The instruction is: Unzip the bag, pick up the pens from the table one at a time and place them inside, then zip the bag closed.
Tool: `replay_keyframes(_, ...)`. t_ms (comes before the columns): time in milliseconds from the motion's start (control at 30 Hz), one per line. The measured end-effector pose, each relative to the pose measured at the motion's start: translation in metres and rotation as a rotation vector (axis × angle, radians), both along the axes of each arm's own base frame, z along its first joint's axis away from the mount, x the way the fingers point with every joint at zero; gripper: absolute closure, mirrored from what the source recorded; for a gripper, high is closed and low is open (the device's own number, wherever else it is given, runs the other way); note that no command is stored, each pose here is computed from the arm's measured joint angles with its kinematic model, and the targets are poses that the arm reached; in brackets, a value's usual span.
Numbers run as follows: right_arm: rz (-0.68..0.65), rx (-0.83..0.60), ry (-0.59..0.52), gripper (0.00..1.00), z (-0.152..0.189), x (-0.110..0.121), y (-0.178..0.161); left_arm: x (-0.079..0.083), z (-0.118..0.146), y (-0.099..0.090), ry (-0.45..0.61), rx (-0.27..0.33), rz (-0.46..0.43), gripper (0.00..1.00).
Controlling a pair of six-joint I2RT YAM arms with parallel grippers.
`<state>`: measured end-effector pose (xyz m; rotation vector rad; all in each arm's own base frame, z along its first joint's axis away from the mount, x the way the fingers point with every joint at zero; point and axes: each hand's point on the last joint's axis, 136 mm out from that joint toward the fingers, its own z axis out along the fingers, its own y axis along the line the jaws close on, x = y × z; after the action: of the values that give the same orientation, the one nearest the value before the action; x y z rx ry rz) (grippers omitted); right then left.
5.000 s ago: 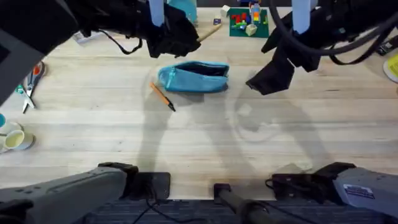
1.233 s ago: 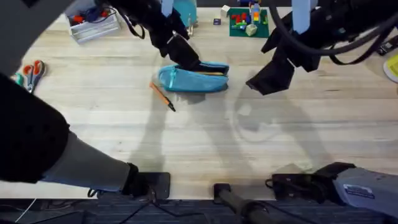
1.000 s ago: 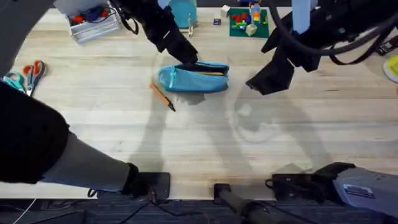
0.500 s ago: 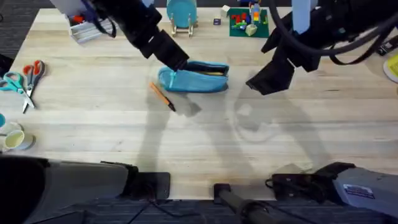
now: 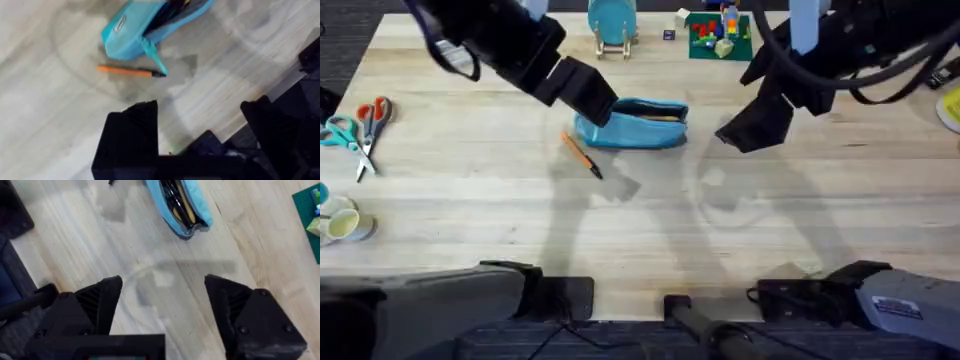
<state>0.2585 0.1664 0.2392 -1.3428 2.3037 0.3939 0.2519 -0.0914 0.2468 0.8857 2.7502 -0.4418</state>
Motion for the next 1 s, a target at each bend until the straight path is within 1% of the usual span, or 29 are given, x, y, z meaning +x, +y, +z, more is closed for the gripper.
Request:
replay_keyframes(167, 0.0, 0.0, 0.0, 0.006, 0.0, 0.0, 0.0, -0.013, 0.003, 0.01, 0.041, 0.041, 0.11, 0.006)
replay_keyframes(567, 0.0, 0.0, 0.0, 0.004, 0.0, 0.0, 0.0, -0.013, 0.0, 0.029, 0.103, 0.107, 0.413, 0.006)
replay_keyframes(767, 0.0, 0.0, 0.0, 0.004, 0.0, 0.0, 0.0, -0.013, -0.001, 0.037, 0.125, 0.14, 0.547, 0.006)
replay_keyframes(867, 0.0, 0.0, 0.0, 0.005, 0.0, 0.0, 0.0, -0.014, -0.006, 0.045, 0.141, 0.171, 0.642, 0.006)
replay_keyframes(1000, 0.0, 0.0, 0.0, 0.005, 0.0, 0.0, 0.0, -0.018, -0.021, 0.054, 0.186, 0.217, 0.78, 0.006)
